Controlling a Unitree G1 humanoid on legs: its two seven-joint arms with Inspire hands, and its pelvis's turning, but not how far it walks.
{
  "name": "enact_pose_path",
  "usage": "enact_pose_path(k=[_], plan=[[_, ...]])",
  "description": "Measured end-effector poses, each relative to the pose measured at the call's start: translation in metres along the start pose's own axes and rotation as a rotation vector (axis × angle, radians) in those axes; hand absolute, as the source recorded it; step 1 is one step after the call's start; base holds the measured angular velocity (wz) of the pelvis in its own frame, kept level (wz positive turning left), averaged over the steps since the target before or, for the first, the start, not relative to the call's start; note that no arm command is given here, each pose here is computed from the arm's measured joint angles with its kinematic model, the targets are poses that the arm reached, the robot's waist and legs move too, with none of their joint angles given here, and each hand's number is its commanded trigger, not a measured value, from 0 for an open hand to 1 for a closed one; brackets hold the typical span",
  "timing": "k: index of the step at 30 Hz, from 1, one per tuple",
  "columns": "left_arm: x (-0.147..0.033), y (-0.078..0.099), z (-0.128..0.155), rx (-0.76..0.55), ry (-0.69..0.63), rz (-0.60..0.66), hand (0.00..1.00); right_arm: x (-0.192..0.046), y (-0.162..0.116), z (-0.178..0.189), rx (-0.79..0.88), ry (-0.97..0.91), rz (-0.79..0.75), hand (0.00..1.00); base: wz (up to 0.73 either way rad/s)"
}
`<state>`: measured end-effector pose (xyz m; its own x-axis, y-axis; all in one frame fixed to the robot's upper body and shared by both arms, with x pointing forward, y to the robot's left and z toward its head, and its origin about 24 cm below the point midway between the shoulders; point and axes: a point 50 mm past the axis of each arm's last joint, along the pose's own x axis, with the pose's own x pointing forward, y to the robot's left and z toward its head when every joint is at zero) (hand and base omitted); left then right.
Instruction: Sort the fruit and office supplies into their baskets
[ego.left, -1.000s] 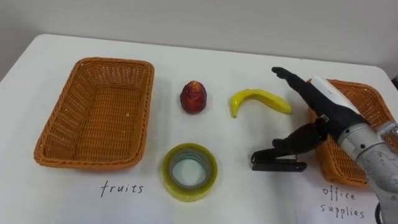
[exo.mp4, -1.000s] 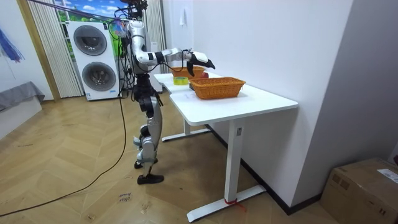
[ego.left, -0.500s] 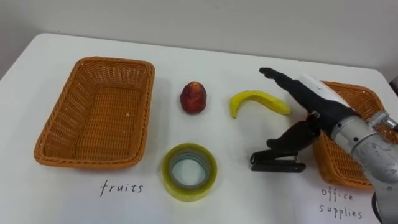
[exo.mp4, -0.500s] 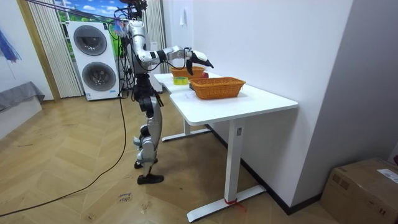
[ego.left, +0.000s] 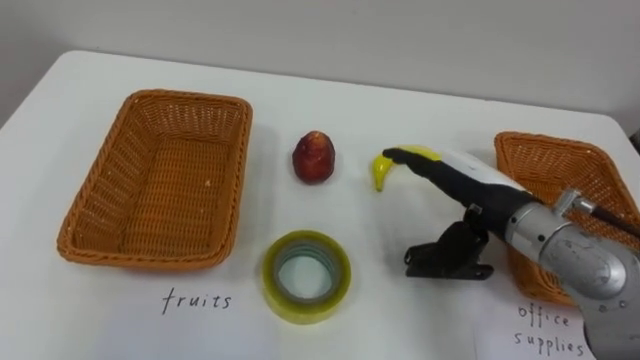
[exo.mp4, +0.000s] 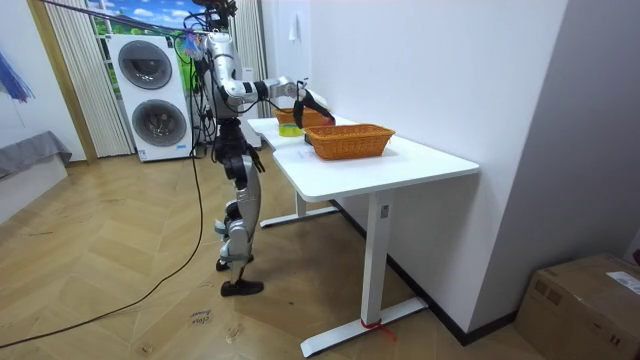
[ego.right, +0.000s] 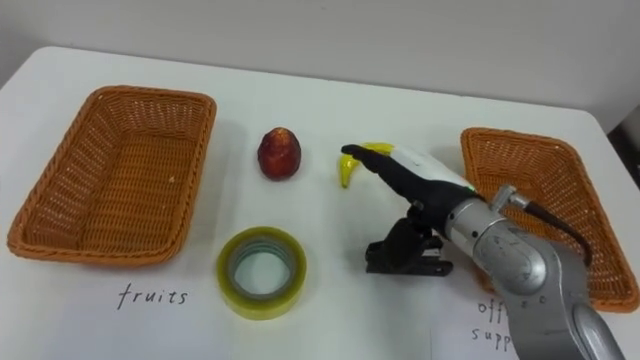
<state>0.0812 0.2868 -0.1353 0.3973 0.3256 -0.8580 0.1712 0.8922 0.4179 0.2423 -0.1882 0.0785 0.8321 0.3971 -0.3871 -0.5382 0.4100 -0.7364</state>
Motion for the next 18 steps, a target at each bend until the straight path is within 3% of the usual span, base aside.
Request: enact_pose_path(k=[18], plan=[[0.0, 0.0035, 0.0053, -0.003, -0.019, 0.007, 0.0, -0.0022, 0.0041, -0.0075, -0.014, 0.069, 0.122, 0.0, 0.0]])
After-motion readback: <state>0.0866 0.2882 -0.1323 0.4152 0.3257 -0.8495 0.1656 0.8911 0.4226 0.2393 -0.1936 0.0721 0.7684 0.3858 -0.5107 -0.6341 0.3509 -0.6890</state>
